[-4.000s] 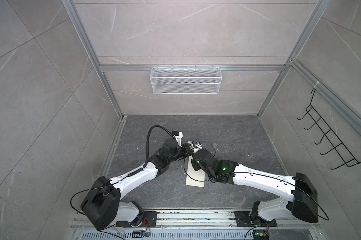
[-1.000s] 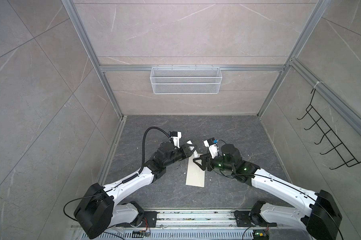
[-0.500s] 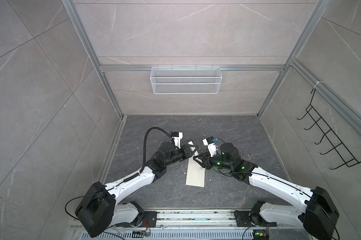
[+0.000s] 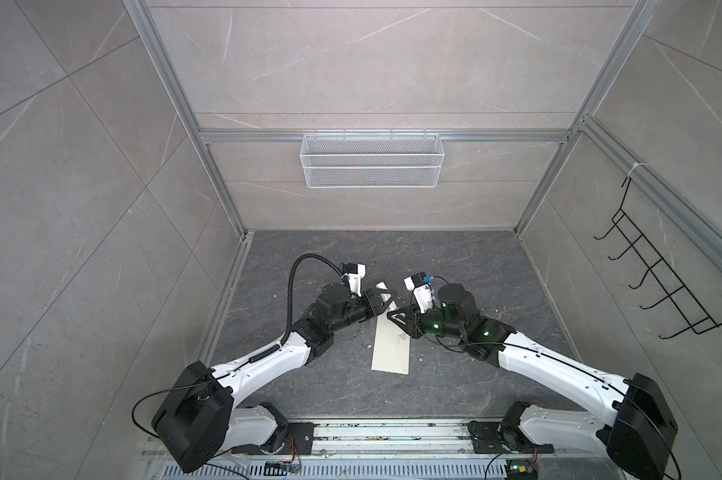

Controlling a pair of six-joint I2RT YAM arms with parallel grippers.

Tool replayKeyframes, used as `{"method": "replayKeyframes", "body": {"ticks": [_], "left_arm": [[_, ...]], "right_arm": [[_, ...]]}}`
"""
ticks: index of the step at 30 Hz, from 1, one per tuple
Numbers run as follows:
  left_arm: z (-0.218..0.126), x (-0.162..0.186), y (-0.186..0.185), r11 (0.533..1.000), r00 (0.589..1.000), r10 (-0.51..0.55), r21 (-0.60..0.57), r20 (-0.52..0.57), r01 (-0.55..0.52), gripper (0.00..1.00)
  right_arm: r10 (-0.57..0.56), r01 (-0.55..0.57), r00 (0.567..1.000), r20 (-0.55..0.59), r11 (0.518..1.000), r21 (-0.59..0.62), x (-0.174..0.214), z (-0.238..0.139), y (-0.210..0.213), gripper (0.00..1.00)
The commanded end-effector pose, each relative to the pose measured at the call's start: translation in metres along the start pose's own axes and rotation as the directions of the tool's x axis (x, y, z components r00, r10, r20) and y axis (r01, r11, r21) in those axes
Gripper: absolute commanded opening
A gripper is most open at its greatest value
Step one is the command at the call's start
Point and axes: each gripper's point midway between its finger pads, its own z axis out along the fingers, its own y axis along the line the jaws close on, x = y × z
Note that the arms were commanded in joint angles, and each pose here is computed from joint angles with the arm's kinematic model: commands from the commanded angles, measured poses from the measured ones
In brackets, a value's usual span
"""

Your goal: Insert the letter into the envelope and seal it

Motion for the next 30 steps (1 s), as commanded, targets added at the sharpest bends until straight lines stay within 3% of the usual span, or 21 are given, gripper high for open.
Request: {"method": "replayKeyframes", "body": {"ticks": [1, 6, 9, 17, 20, 22, 24, 30], "left_arm": [[0.004, -0.007, 0.0, 0.999, 0.999, 0.037, -0.019, 0.015, -0.036, 0.0], [0.009, -0.005, 0.005, 0.999, 1.0, 0.029, -0.026, 0.007, -0.028, 0.0], [0.01, -0.004, 0.007, 0.999, 1.0, 0.025, -0.03, 0.003, -0.025, 0.0], [0.011, -0.004, 0.006, 1.0, 1.0, 0.02, -0.024, 0.0, -0.02, 0.0], [0.011, -0.004, 0.005, 1.0, 1.0, 0.019, -0.018, 0.001, -0.019, 0.0], [0.011, -0.005, 0.005, 1.0, 1.0, 0.017, -0.019, 0.0, -0.017, 0.0], [0.011, -0.005, 0.005, 1.0, 1.0, 0.023, -0.018, 0.001, -0.023, 0.0], [0.006, -0.009, -0.006, 0.989, 0.989, 0.146, 0.004, 0.016, -0.146, 0.0]], "right_arm": [[-0.11, 0.095, 0.993, 0.044, 0.959, 0.269, -0.021, -0.007, -0.024, 0.0], [-0.315, 0.288, 0.949, -0.03, 0.821, 0.493, -0.023, -0.004, -0.016, 0.0], [-0.392, 0.346, 0.918, -0.058, 0.722, 0.599, -0.027, -0.006, -0.015, 0.0], [-0.571, 0.519, 0.796, -0.202, 0.47, 0.714, -0.024, 0.006, 0.004, 0.0], [-0.599, 0.56, 0.763, -0.245, 0.422, 0.713, -0.02, 0.014, 0.01, 0.0], [-0.598, 0.569, 0.761, -0.252, 0.429, 0.701, -0.016, 0.018, 0.01, 0.0], [-0.597, 0.573, 0.766, -0.237, 0.468, 0.672, -0.012, 0.02, 0.013, 0.02], [-0.542, 0.527, 0.828, -0.139, 0.671, 0.522, -0.004, 0.008, 0.02, 0.42]]}}
